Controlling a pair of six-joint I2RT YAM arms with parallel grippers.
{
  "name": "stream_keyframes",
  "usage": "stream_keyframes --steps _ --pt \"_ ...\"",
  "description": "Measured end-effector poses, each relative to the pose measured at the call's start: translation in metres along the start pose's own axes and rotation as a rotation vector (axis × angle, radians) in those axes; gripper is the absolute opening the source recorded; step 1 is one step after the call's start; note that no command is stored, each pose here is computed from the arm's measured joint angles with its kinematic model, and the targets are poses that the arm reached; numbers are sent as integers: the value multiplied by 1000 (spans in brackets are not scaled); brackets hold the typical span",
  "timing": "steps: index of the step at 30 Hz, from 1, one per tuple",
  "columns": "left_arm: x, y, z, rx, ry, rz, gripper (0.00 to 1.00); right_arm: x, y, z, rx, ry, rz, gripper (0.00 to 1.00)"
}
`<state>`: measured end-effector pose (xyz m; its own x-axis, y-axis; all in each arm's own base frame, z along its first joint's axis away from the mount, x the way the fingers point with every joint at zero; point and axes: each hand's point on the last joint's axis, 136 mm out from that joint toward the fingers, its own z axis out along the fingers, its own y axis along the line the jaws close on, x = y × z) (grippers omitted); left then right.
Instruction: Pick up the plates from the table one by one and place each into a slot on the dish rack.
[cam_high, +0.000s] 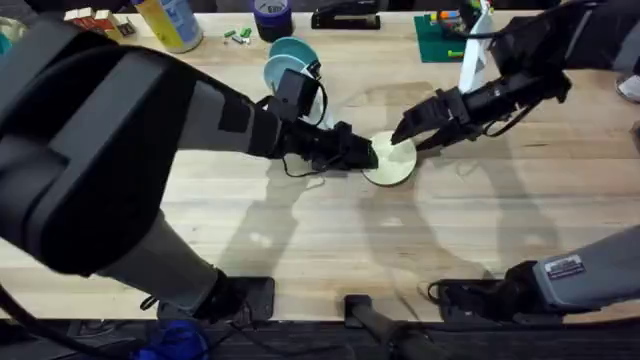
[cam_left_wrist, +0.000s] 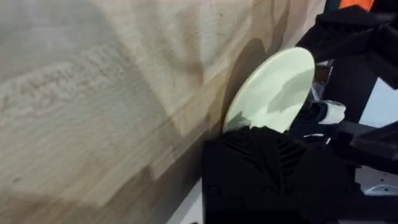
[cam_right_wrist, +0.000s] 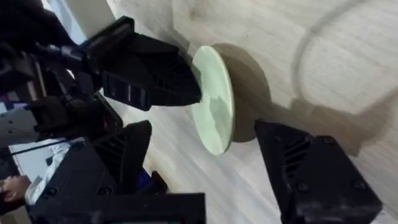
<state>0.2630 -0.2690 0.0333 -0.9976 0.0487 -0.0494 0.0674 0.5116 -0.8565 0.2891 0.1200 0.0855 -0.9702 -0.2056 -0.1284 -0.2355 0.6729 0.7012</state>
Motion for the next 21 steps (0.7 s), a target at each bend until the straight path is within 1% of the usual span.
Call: stream_keyframes --steps 5,13,16,18,20,21 --pt "0 0 0 0 0 0 41 6 4 10 -5 25 -15 995" --pt "0 0 0 0 0 0 41 6 10 22 -5 39 -35 995" --pt "0 0 0 0 0 0 41 7 11 23 -6 43 -32 979" --pt "0 0 0 0 0 0 41 7 11 23 -6 43 -30 929" --pt "0 0 0 0 0 0 41 7 11 23 -5 43 -29 776" --pt "0 0 0 1 1 -1 41 7 11 23 -4 43 -28 655"
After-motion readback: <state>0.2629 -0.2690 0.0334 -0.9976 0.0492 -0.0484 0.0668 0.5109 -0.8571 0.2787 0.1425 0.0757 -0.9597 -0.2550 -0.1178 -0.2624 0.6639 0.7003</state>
